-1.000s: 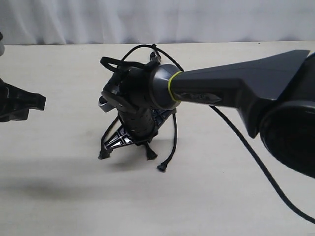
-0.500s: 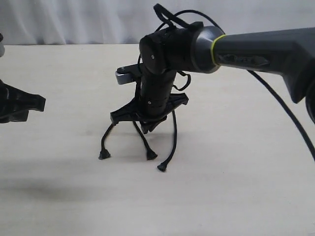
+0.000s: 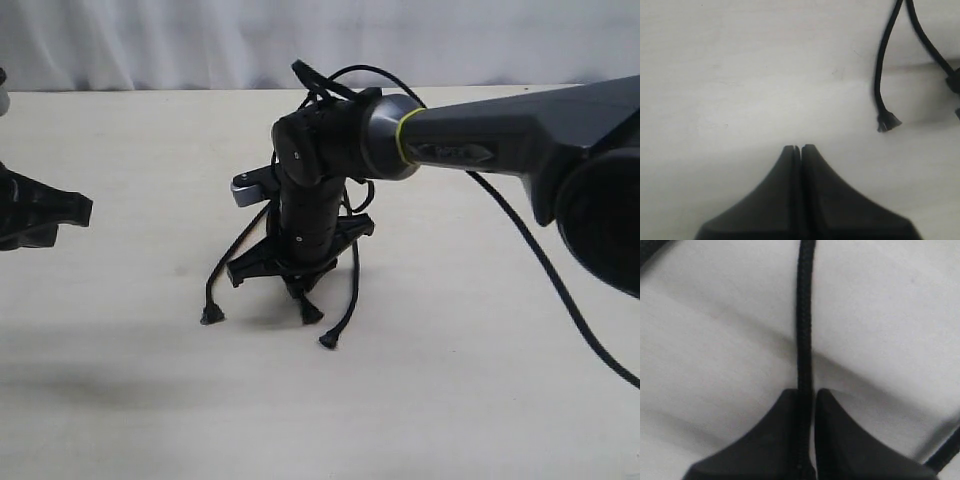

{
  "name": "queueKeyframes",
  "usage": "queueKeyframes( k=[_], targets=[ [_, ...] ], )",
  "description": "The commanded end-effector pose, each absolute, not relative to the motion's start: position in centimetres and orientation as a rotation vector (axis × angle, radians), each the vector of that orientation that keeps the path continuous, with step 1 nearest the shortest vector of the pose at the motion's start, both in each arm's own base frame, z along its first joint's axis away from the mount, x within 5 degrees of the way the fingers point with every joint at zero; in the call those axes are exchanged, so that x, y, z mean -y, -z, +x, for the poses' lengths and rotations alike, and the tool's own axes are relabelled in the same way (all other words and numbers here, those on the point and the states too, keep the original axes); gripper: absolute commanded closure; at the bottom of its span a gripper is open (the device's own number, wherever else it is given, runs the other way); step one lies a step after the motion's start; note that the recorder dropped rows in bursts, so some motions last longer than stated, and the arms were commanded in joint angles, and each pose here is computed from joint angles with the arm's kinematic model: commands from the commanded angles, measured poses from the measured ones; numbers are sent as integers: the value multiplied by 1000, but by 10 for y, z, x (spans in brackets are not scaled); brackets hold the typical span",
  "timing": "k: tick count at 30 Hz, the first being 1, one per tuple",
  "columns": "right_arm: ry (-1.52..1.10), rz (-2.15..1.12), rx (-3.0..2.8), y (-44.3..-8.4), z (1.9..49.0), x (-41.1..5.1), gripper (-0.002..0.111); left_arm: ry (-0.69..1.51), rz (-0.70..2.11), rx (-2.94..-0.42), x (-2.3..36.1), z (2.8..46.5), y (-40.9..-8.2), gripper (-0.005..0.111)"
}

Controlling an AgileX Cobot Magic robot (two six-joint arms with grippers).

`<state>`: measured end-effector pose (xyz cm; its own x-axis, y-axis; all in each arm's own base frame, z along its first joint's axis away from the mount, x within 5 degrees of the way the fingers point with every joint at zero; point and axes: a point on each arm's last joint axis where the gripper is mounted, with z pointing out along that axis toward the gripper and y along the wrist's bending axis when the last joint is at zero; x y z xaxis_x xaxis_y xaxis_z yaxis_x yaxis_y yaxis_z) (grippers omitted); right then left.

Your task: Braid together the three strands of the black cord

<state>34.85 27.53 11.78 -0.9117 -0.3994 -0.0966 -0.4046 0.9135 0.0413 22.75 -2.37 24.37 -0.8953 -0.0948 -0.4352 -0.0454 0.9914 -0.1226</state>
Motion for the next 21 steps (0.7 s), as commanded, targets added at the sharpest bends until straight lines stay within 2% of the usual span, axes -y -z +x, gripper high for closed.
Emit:
queueKeyframes(
  k=[1, 5, 8, 15, 21],
  targets=[
    [-67, -647, -2960, -137, 351, -266, 104, 166, -98, -2664, 26, 229, -247, 107],
    [-48, -639, -2963, -165, 363, -236, 104, 197, -6, -2678, 30, 228, -247, 107],
    [-36, -540, -2997, -172, 375, -205, 104, 248, 89, -2681, 41, 226, -247, 107],
    [-55, -295, -3128, -143, 381, -139, 104, 297, 206, -2680, 66, 225, -243, 107],
    [-159, -238, -3181, -121, 371, -122, 103, 307, 347, -2762, 94, 233, -217, 107]
  ],
)
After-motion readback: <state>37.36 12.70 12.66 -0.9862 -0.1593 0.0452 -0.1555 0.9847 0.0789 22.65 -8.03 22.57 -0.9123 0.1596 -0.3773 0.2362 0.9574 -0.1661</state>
